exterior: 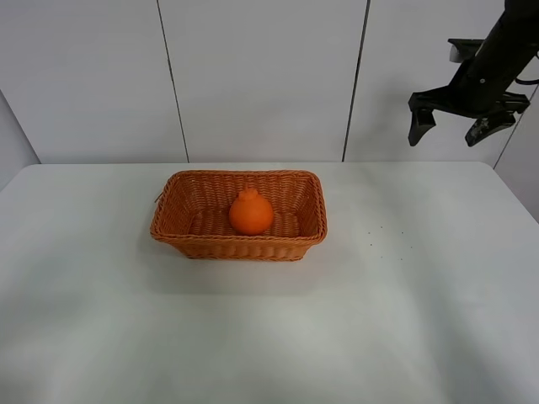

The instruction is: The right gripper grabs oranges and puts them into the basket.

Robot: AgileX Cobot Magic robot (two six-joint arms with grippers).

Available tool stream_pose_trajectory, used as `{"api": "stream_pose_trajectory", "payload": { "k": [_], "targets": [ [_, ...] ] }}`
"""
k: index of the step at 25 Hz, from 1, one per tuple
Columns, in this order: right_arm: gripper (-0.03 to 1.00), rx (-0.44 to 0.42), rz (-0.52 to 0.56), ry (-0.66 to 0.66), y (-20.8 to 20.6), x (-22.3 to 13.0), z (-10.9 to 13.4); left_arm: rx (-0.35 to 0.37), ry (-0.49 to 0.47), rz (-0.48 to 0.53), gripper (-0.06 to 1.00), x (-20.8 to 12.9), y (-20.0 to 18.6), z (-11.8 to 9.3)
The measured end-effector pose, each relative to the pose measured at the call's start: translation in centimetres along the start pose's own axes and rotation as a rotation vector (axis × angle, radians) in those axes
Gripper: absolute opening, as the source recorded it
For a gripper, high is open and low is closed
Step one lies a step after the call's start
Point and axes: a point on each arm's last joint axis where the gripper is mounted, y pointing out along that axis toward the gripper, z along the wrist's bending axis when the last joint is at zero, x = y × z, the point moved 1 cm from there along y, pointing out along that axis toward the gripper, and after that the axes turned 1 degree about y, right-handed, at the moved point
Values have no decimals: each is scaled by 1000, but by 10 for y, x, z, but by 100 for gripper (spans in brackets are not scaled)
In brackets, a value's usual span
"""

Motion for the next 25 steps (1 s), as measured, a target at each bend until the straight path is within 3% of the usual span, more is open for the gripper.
{"api": "stream_pose_trajectory", "payload": {
  "k": [6,14,18,20,25],
  "targets": [
    [69,1,56,3,-42,-75,3,0,0,0,77,0,0,0],
    [69,3,117,4,-66,-233,8,0,0,0,77,0,0,0],
    [69,2,-39,4,-68,-292,10,0,0,0,77,0,0,0],
    [69,-2,-185,-1,-71,-327,10,0,0,0,77,0,0,0],
    [69,-10,-487,-16,-100,-361,12,0,0,0,77,0,0,0]
  ]
}}
